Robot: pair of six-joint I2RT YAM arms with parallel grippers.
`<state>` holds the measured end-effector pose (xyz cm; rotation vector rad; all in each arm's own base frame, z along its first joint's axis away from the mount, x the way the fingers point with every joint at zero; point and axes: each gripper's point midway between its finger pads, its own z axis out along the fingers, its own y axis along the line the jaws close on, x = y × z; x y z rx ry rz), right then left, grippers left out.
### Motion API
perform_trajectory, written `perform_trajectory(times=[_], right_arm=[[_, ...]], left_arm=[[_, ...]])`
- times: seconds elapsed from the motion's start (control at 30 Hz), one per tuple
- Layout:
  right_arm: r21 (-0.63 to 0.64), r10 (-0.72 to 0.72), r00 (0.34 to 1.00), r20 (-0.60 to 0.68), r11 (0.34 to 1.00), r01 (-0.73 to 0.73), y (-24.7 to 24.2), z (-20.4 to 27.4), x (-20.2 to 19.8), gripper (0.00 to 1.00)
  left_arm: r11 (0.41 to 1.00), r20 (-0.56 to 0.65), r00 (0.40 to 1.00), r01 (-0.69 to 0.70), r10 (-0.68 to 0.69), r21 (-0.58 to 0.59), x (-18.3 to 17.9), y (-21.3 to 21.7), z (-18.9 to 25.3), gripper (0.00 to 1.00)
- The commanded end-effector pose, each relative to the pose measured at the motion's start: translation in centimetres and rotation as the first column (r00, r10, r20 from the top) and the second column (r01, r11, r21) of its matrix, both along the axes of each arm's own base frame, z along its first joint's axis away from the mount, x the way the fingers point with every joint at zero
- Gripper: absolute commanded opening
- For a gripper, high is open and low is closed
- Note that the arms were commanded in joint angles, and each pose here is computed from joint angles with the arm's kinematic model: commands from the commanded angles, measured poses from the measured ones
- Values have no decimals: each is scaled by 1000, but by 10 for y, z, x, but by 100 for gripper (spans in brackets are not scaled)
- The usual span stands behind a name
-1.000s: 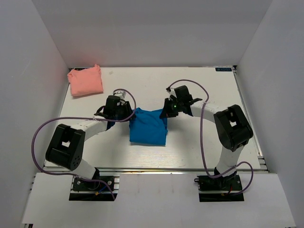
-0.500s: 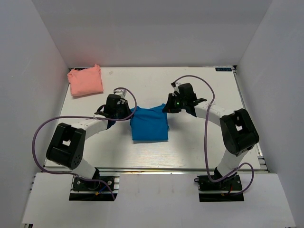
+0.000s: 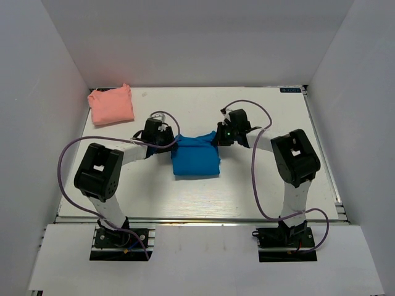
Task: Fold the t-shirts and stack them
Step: Fold the long partially folded tshirt into a neat square, then put the neatly folded tshirt into the corner of the board with the left arm
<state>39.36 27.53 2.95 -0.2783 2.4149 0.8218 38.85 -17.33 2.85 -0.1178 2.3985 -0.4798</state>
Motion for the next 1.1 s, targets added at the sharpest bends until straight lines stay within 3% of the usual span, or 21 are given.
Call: perform_trajectory(times=[0.0, 0.1, 0.13, 0.3, 0.47, 0.87, 1.0, 1.07], right_arm=[[0, -8, 993, 117, 1000, 8, -1, 31, 28, 0], [21, -1, 988, 152, 1000, -2, 2, 60, 28, 18], [37, -2, 985, 174, 999, -4, 1, 76, 28, 41], [81, 36, 982, 187, 995, -52, 5, 113, 12, 90], [98, 9, 981, 192, 995, -28, -7, 128, -12, 90], [91, -47, 976, 215, 995, 28, -41, 132, -64, 90], [103, -125, 969, 213, 989, 105, -54, 135, -73, 90], [106, -175, 960, 218, 982, 155, -64, 140, -81, 90]], left_arm=[[1000, 23, 999, -27, 27, 2, 10, 4, 18, 70], [999, 76, 996, -37, 36, 5, 12, 8, 47, 88], [999, 89, 995, -52, 50, 14, 11, 11, 55, 99], [997, 134, 988, -75, 73, 14, -3, 22, 89, 100], [999, 174, 984, -31, 34, -22, -28, 17, 101, 100], [983, 121, 983, 149, -136, -104, -52, -15, 50, 100], [981, 101, 983, 161, -151, -104, -48, -21, 32, 92], [983, 80, 985, 161, -154, -93, -46, -24, 24, 82]])
